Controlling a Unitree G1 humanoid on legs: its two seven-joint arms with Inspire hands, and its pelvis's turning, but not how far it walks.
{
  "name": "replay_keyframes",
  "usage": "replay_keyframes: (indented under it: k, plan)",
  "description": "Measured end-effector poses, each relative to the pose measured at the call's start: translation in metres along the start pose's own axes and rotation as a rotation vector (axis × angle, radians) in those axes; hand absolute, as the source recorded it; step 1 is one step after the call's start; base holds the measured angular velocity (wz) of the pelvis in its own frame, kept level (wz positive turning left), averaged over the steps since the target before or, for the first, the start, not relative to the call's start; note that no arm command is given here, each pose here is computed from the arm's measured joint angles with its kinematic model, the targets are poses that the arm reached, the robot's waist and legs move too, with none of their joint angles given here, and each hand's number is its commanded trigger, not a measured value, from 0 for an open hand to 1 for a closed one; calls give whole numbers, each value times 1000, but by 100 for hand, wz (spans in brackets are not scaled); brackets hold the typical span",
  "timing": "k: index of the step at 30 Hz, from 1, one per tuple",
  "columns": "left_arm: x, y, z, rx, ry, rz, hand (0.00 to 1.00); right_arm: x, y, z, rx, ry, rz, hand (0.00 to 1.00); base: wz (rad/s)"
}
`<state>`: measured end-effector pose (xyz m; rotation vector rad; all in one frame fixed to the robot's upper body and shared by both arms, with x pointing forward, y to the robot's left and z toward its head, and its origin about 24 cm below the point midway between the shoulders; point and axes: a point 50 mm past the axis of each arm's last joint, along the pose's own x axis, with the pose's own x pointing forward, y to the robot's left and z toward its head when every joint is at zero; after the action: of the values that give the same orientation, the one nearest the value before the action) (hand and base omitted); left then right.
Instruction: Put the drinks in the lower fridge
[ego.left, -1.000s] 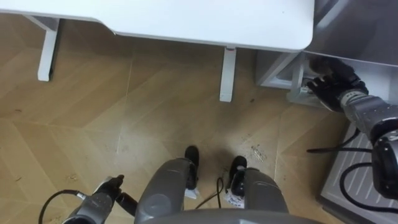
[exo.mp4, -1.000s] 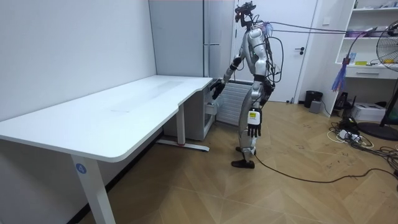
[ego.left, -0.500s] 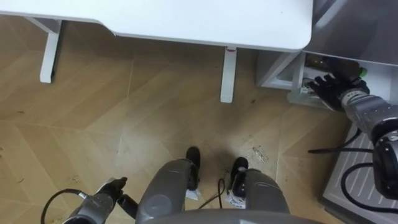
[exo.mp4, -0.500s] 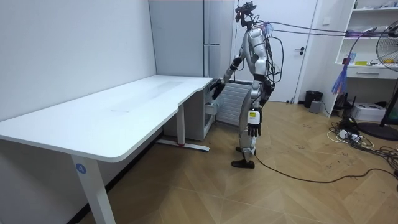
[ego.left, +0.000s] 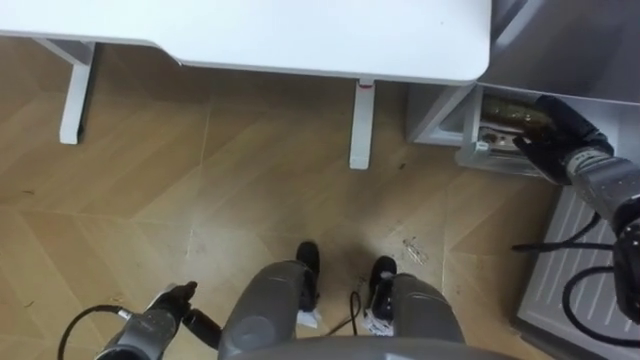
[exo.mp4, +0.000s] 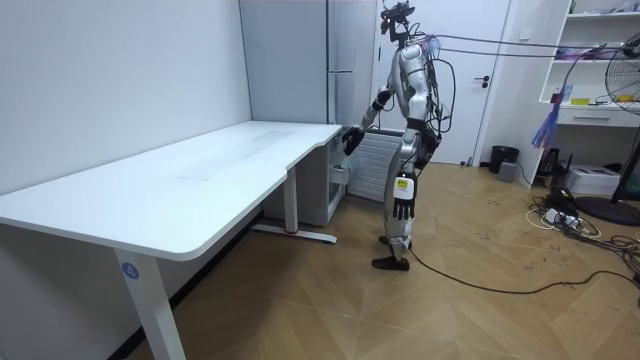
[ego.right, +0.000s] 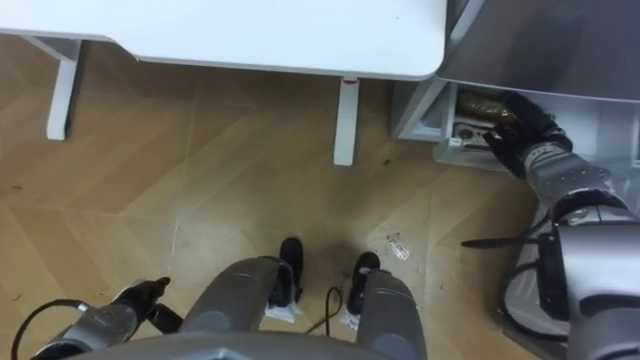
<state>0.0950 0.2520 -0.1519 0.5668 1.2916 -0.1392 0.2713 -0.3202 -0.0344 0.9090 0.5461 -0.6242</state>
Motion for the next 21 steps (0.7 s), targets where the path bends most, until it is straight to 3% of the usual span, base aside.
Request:
replay_keyframes:
  k: [6,14,21]
  plan:
    - [-2,11,-17,-36,30,40,0,-4,-27,-4,-10,7,-32,0,14]
    - [-8,5,-47,-138,85,41,0,-18,-77,-13,-116,3,-60,0,-2]
    - [-13,-6,-71,-214,143,78,0,-41,-135,-36,-226,68,-190,0,-1]
